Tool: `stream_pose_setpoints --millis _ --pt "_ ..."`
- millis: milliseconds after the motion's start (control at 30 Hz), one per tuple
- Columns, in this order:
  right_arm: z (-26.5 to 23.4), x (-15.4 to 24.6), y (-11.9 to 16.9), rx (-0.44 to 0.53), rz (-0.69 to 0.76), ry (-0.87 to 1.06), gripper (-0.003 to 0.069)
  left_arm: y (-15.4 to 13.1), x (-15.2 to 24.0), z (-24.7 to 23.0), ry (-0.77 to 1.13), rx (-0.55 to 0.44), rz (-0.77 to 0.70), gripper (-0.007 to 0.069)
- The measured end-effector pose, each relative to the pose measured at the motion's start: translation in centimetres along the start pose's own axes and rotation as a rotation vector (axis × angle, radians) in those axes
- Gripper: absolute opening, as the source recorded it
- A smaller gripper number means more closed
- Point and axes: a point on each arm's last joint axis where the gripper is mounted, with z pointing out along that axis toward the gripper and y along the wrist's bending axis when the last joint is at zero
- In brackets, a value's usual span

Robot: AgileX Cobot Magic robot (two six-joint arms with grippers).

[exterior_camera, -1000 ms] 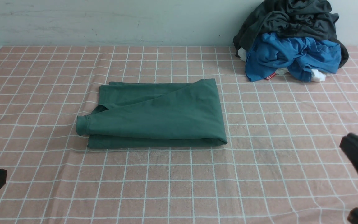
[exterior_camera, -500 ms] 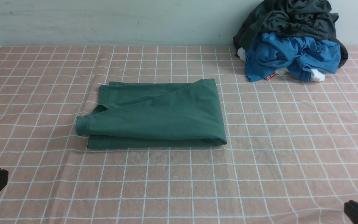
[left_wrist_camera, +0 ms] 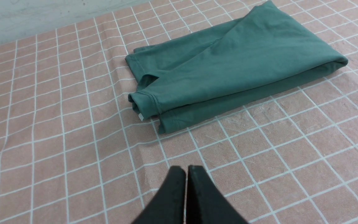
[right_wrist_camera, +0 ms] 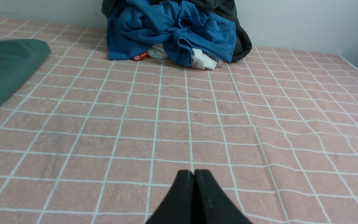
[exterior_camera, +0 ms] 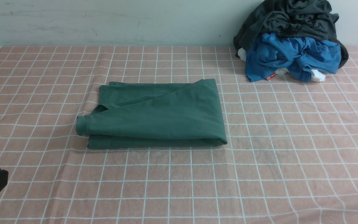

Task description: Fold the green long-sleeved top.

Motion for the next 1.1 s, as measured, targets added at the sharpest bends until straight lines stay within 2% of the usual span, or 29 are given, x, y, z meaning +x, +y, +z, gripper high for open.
stream_pose_setpoints --millis 600,700,833,967,1100 --pt "0.0 0.0 0.0 0.001 0.003 0.004 -0.0013 -0.1 0.3 0.1 0.017 0.007 -0.004 -0.0003" --pt "0.0 0.0 0.0 0.001 0.003 0.004 -0.0013 -0.3 1.8 0.2 -0.007 0.004 -0.004 -0.0003" --pt "0.0 0.0 0.0 0.001 0.003 0.004 -0.0013 -0.5 4.3 -0.1 -0.071 -0.042 0.001 -0.0003" --pt "0.0 0.0 0.0 0.001 0.003 0.004 -0.0013 -0.4 8.2 0.7 -0.282 -0.181 -0.012 -0.0003" --pt "0.0 0.0 0.0 0.001 0.004 0.005 -0.0013 -0.1 10.4 2.0 -0.292 -0.259 -0.03 -0.0003"
